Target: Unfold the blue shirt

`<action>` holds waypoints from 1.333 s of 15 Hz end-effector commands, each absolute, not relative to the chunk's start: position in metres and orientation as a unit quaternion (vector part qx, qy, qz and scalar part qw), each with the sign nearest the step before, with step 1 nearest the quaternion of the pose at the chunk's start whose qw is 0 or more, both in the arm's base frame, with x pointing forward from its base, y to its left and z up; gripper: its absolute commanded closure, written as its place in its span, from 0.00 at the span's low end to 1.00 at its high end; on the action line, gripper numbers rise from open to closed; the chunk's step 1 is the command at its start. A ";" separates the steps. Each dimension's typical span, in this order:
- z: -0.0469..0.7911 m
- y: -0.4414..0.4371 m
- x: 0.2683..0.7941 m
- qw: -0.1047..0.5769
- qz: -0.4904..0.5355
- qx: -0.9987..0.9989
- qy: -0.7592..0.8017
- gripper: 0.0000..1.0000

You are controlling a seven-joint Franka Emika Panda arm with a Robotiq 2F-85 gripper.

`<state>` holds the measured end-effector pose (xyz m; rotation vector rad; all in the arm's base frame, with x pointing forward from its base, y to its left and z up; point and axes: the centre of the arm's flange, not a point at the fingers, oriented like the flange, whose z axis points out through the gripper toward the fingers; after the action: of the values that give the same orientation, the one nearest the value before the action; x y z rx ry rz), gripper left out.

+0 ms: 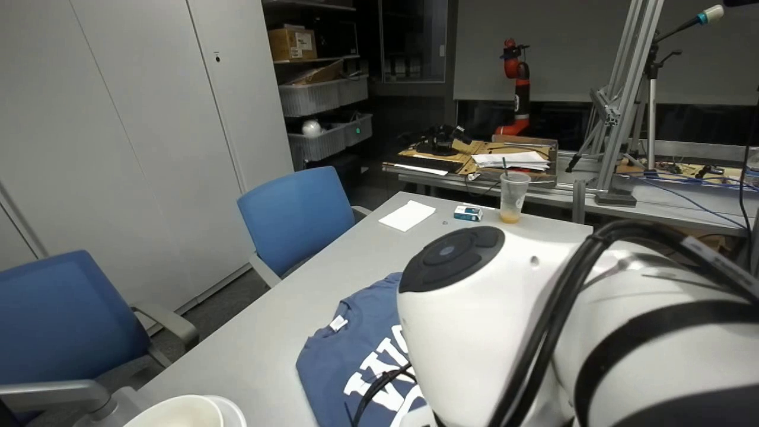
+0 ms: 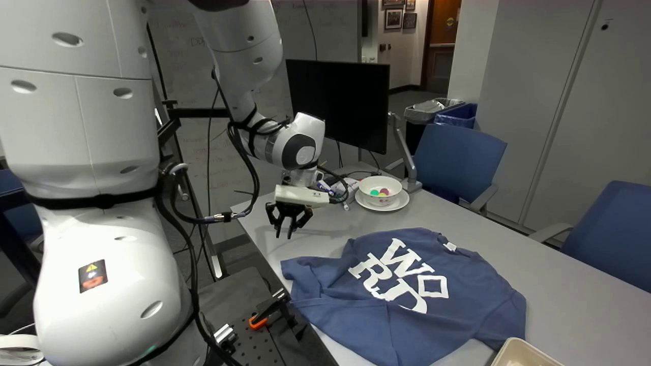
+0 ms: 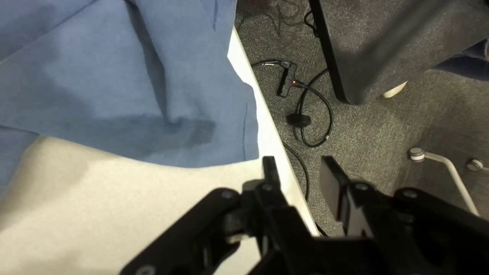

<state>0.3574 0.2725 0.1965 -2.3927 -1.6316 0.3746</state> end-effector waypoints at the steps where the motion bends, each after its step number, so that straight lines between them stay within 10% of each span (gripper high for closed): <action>1: 0.207 0.249 0.366 0.114 0.140 -0.824 -0.536 0.34; 6: 0.179 0.191 0.405 0.089 0.138 -0.887 -0.431 0.01; 20: 0.106 0.067 0.437 -0.034 0.150 -0.962 -0.227 0.00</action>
<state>0.4294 0.0799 0.1036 -3.0232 -0.7678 0.4825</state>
